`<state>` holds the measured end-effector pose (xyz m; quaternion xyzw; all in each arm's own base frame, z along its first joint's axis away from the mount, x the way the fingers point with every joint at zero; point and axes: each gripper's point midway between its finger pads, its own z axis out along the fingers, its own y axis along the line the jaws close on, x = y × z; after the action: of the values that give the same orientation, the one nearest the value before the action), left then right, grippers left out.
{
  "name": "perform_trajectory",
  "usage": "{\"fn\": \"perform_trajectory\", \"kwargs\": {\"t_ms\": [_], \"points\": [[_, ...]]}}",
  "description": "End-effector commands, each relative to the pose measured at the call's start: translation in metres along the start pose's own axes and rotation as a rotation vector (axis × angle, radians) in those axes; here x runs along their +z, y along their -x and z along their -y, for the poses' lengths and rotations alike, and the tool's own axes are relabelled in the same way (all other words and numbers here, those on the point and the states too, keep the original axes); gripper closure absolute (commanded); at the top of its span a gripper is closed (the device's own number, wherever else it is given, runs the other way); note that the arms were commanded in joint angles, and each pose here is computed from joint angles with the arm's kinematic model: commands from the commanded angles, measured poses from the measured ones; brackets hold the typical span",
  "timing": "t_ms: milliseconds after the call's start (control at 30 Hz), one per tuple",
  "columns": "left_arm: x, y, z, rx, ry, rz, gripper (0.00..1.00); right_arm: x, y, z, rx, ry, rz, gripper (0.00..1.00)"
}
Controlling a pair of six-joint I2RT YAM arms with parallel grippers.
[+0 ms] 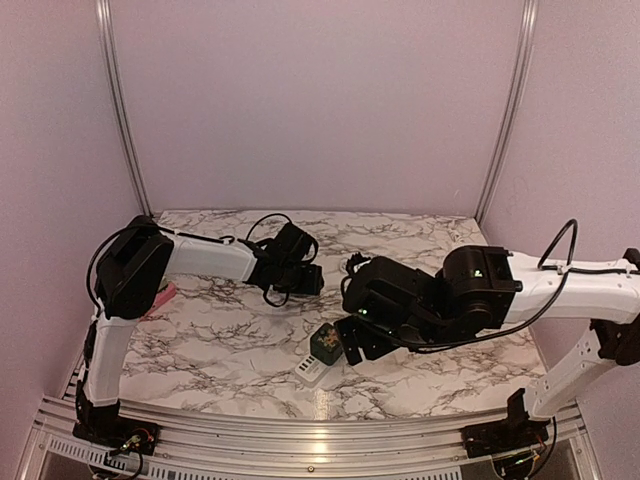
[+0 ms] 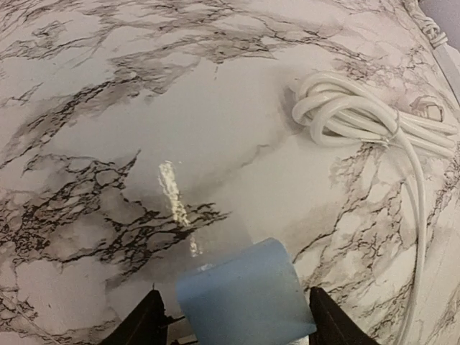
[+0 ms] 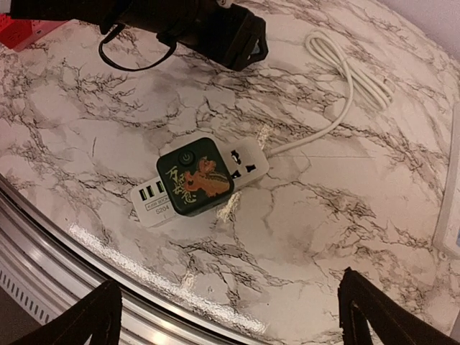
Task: Insert the plug
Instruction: Move the plug to the center of the board.
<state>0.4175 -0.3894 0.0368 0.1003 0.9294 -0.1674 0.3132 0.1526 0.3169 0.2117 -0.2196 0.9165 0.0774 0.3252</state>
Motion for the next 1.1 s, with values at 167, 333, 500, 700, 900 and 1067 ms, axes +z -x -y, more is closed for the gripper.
{"fn": "perform_trajectory", "kwargs": {"t_ms": [167,333,500,700,900,1067], "points": [[-0.032,-0.010,0.118,0.171,-0.341,0.062,0.47,-0.040,0.016,0.036,0.149,-0.031,0.114,0.01],[-0.039,-0.020,0.153,0.242,-0.417,0.084,0.46,-0.043,0.006,0.061,0.213,-0.109,0.126,0.01],[-0.042,-0.025,0.184,0.300,-0.482,0.103,0.46,-0.050,-0.005,0.100,0.338,-0.225,0.157,0.02],[-0.045,-0.052,0.225,0.413,-0.573,0.068,0.46,-0.053,-0.020,0.137,0.484,-0.194,0.198,0.01],[-0.026,-0.082,0.238,0.495,-0.521,0.011,0.43,-0.050,-0.030,0.148,0.537,-0.152,0.209,0.01],[-0.009,-0.105,0.227,0.518,-0.468,-0.050,0.40,-0.044,-0.037,0.170,0.556,-0.275,0.189,0.01]]}}
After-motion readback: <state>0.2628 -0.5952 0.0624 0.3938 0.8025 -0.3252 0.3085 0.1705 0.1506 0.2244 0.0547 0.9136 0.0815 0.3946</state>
